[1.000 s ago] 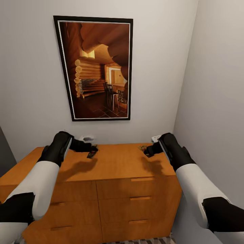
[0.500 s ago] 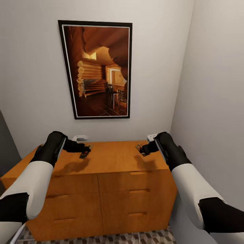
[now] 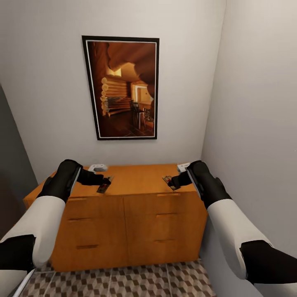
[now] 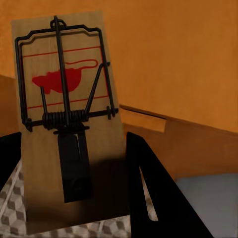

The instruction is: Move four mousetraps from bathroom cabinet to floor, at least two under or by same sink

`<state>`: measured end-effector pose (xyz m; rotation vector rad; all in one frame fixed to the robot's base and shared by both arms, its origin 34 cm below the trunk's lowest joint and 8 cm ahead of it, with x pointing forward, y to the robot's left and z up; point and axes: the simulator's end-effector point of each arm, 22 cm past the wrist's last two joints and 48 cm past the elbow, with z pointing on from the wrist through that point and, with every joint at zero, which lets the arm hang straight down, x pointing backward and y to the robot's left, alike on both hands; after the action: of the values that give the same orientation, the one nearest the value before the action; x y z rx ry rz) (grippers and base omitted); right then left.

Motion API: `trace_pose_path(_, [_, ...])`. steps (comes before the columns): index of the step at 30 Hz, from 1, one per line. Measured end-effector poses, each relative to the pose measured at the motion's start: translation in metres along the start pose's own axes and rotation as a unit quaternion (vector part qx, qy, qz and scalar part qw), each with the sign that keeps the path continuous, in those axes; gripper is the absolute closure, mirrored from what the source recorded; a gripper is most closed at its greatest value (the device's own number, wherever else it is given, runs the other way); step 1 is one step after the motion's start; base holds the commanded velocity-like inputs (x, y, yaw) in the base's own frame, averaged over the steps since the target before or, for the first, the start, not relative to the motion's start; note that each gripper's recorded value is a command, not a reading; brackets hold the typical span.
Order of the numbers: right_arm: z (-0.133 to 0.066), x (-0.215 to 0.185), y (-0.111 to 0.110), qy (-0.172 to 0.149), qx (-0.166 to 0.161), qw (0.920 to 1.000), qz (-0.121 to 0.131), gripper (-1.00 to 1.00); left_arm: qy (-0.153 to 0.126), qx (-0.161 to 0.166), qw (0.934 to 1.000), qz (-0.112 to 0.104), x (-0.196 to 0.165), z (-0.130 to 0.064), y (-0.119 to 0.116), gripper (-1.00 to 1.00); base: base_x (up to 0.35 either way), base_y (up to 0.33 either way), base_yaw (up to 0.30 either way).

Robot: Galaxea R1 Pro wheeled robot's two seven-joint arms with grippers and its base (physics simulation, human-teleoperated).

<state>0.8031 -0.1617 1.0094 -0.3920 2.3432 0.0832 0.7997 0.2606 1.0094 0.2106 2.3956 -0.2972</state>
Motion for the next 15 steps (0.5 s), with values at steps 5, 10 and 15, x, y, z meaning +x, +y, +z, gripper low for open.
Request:
trace_pose_path(5, [-0.0001, 0.0001, 0.0000, 0.000, -0.001, 1.0000, 0.001, 1.00, 0.000, 0.002, 1.0000, -0.001, 0.0001, 0.0004, -0.0016, 1.00, -0.304, 0.000, 0.000])
trace_pose_path(10, [-0.0006, -0.0002, 0.0011, 0.000, -0.002, 1.0000, 0.001, 1.00, -0.001, 0.009, 1.0000, -0.003, 0.0004, 0.0009, -0.0047, 1.00, -0.070, 0.000, 0.000])
trace_pose_path(15, [-0.0005, -0.0010, 0.0046, -0.001, -0.004, 1.0000, 0.000, 1.00, 0.003, 0.011, 0.9999, -0.005, 0.0032, 0.0029, -0.0053, 1.00, -0.008, 0.000, 0.000])
